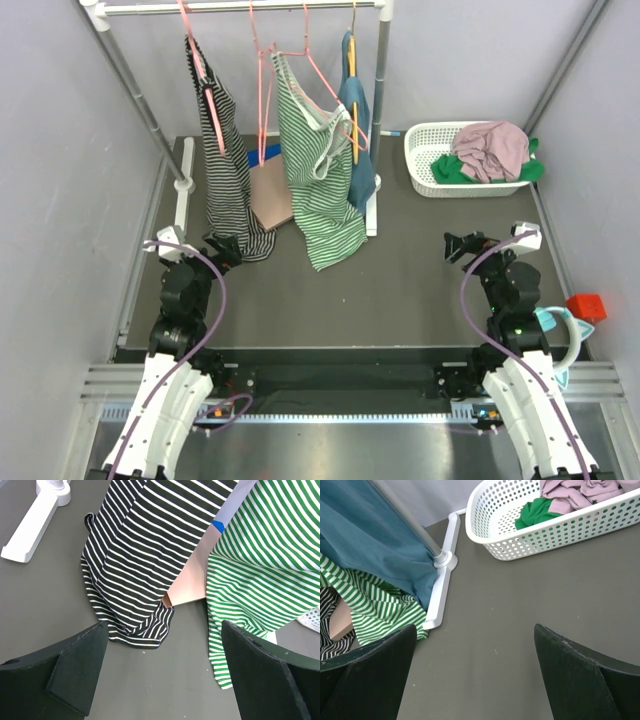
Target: Place the tank top on the hanger
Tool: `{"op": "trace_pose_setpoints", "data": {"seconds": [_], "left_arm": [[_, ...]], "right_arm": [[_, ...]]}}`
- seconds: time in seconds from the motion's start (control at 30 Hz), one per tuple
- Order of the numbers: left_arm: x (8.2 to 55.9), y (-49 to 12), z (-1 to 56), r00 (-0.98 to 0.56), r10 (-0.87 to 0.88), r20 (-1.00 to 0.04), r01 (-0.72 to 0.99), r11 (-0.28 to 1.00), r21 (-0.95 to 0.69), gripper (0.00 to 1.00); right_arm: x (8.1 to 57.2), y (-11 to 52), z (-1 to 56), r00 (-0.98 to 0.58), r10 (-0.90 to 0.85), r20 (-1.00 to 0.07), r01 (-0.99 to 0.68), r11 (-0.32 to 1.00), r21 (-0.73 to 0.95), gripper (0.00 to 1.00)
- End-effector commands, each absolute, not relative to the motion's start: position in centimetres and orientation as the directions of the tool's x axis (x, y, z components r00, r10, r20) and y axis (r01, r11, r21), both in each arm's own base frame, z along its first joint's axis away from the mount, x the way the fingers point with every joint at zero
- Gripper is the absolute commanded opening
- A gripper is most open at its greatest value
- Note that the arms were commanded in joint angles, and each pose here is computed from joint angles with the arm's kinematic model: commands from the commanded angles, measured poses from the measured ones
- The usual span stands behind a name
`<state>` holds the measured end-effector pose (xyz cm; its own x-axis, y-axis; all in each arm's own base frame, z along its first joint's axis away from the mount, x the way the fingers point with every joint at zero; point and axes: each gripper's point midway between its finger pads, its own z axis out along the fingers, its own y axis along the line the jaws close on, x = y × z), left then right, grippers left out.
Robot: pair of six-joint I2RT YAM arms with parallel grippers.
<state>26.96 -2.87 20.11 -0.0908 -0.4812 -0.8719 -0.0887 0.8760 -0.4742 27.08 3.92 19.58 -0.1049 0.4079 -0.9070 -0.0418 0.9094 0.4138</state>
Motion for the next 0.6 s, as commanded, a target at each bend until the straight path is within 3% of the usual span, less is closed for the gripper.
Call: {"op": "trace_pose_setpoints", "data": {"seconds": [0.0,0.2,0.4,0.53,0.57], "left_arm": [[27.1,-2.9,21.6,-0.052,-0.47,-0.881,-0.063,0.882,-0.467,0.99],[27.3,-3.9,21.2,-0.073,-0.492,-0.867,-0.022,0.87,-0.492,0.99],[27.2,-4.9,20.7,-0.114,-0.492,-0.863,0.019,0.868,-0.497,0.99],[27.1,-4.6,21.0,-0.104,-0.485,-0.868,0.011,0.873,-0.488,0.99],[27.1,-4.5,21.0,-0.103,-0.485,-0.869,0.005,0.873,-0.488,0.99]], "right_arm": [[27.2,4.1,21.2,-0.064,0.383,-0.922,-0.074,0.919,0.387,1.0],[26.8,2.1,21.6,-0.056,0.395,-0.917,0.047,0.918,0.393,1.0],[25.6,-1.4,25.8,0.001,0.362,-0.932,0.225,0.908,0.353,1.0],[26.8,-0.9,32.3,0.072,0.342,-0.937,0.164,0.922,0.35,1.0],[28.3,-0.7,32.0,0.029,0.34,-0.94,0.176,0.924,0.34,1.0]]}}
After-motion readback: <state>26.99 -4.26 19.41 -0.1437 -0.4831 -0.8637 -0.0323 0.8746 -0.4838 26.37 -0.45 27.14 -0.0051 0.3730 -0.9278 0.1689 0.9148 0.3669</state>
